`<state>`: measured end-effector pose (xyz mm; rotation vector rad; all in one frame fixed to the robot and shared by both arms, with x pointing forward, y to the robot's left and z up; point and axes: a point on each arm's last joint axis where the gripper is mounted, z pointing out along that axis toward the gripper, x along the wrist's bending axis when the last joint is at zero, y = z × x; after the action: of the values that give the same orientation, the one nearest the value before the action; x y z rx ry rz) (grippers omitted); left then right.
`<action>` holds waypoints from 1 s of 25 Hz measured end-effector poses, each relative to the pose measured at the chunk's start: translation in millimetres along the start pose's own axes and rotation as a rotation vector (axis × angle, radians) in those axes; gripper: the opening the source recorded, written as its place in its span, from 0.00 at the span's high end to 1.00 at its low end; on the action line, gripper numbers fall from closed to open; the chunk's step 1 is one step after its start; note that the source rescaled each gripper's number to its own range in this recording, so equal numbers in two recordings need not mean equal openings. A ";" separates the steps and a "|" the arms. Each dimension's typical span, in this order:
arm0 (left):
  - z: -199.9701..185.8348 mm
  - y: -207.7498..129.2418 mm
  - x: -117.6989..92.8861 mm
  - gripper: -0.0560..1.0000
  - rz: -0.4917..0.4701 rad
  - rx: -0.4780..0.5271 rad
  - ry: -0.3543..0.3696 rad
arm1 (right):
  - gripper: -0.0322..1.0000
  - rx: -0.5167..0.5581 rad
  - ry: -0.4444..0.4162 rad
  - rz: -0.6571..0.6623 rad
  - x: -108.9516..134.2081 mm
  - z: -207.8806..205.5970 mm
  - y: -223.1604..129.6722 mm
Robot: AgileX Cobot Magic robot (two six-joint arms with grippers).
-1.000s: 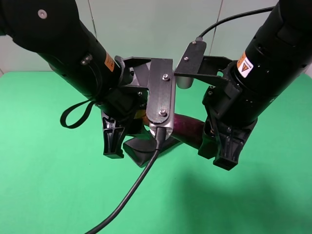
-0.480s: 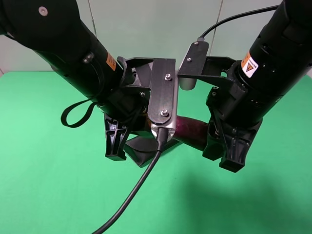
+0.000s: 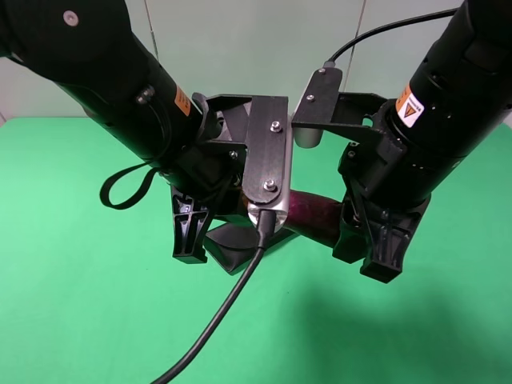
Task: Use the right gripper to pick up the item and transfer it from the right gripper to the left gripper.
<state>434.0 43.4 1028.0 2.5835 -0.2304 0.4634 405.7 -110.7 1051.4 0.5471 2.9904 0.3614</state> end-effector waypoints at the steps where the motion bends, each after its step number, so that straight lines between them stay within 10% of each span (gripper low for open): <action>1: 0.0 0.0 0.0 0.93 0.000 0.000 0.000 | 0.97 0.000 0.000 0.000 0.0 0.0 0.0; 5: 0.0 0.0 0.0 0.93 0.000 0.000 0.000 | 0.91 -0.002 -0.001 0.001 -0.1 0.0 0.2; 8: 0.0 0.6 -0.5 0.93 -0.014 -0.006 -0.006 | 0.28 -0.037 -0.016 0.056 -1.6 -0.8 3.5; 11: 0.0 0.8 -0.5 0.93 -0.018 -0.009 -0.006 | 0.06 -0.040 -0.026 0.083 -2.5 -0.8 3.6; 25: 0.1 2.5 -1.2 0.93 -0.028 -0.020 -0.007 | 0.00 -0.026 -0.070 0.157 -6.7 -0.3 2.3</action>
<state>432.3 41.3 1028.6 2.5654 -0.1998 0.4397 412.6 -111.1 1052.5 0.7778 2.8796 0.3831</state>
